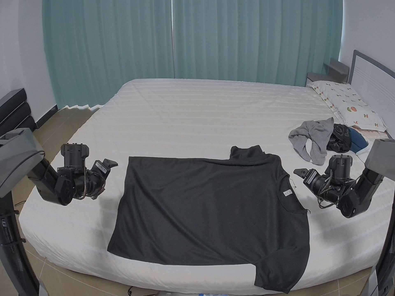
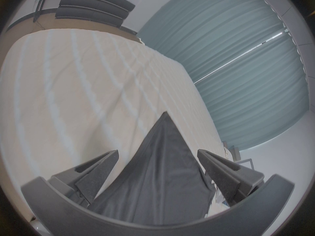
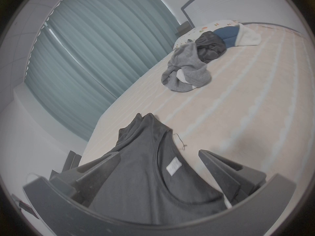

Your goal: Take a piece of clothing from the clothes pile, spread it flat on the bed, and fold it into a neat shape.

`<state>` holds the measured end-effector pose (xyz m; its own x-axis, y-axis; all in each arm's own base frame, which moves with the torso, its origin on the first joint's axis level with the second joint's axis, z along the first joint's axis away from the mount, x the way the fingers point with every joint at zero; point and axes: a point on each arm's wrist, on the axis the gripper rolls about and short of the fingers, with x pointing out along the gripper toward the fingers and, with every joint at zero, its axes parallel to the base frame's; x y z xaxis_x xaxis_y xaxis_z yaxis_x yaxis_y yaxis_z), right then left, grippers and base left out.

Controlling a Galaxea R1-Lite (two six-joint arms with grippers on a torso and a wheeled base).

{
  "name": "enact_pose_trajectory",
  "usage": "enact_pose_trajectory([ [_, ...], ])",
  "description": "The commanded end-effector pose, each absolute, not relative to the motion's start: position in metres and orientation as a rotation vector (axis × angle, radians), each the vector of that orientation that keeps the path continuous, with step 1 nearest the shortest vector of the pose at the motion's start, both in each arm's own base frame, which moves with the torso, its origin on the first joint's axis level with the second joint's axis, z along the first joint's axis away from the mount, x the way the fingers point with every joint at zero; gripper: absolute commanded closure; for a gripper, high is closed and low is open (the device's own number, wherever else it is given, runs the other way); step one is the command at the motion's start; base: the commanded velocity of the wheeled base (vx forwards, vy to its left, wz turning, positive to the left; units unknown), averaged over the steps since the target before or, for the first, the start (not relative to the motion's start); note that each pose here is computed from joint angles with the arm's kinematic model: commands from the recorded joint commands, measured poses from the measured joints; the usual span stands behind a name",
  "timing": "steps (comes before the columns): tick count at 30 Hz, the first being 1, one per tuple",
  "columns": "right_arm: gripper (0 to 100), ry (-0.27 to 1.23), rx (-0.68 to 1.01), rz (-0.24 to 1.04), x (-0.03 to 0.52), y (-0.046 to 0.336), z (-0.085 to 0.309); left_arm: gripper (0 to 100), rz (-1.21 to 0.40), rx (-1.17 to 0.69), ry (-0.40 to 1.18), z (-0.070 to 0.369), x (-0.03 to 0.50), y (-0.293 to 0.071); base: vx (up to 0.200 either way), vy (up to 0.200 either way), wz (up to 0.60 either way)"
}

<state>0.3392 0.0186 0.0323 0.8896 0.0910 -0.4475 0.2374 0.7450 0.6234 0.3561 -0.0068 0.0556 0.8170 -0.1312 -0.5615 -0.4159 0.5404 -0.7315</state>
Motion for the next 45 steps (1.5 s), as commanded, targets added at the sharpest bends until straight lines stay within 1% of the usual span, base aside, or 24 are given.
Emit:
enact_pose_trajectory([
  [1,0,0.506,0.794,-0.059,0.29,0.028,0.052,0,0.085,-1.043,0.651,0.088,0.295,-0.014,0.0,0.0,0.0],
  [4,0,0.552,0.796,-0.046,0.284,0.033,0.045,0,0.065,-1.044,0.677,0.084,0.295,-0.016,0.0,0.0,0.0],
  [8,0,0.635,0.84,-0.026,0.28,0.037,0.03,0,0.06,-1.046,0.694,0.081,0.295,-0.017,0.0,0.0,0.0],
  [13,0,0.631,0.847,-0.024,0.277,0.033,0.024,0,0.074,-1.041,0.738,0.068,0.298,-0.02,0.0,0.0,0.0],
  [22,0,0.634,0.841,-0.019,0.27,0.033,0.023,0,0.11,-1.022,0.806,0.046,0.301,-0.024,-0.2,0.0,0.0],
  [26,0,0.631,0.84,-0.017,0.269,0.033,0.024,0,0.124,-1.009,0.854,0.036,0.291,-0.024,0.0,0.0,0.0],
  [29,0,0.632,0.84,-0.017,0.269,0.033,0.024,0,0.115,-0.994,0.86,0.033,0.285,-0.023,0.0,0.0,0.0],
  [34,0,0.635,0.84,-0.019,0.269,0.033,0.023,0,0.08,-0.975,0.821,0.029,0.274,-0.024,0.0,0.0,0.0],
  [43,0,0.654,0.834,-0.028,0.264,0.032,0.02,0,0.087,-0.963,0.857,0.015,0.272,-0.027,-0.2,0.0,0.0],
  [45,0,0.663,0.834,-0.03,0.264,0.033,0.018,0,0.097,-0.957,0.859,0.011,0.275,-0.027,0.0,0.0,0.0],
])
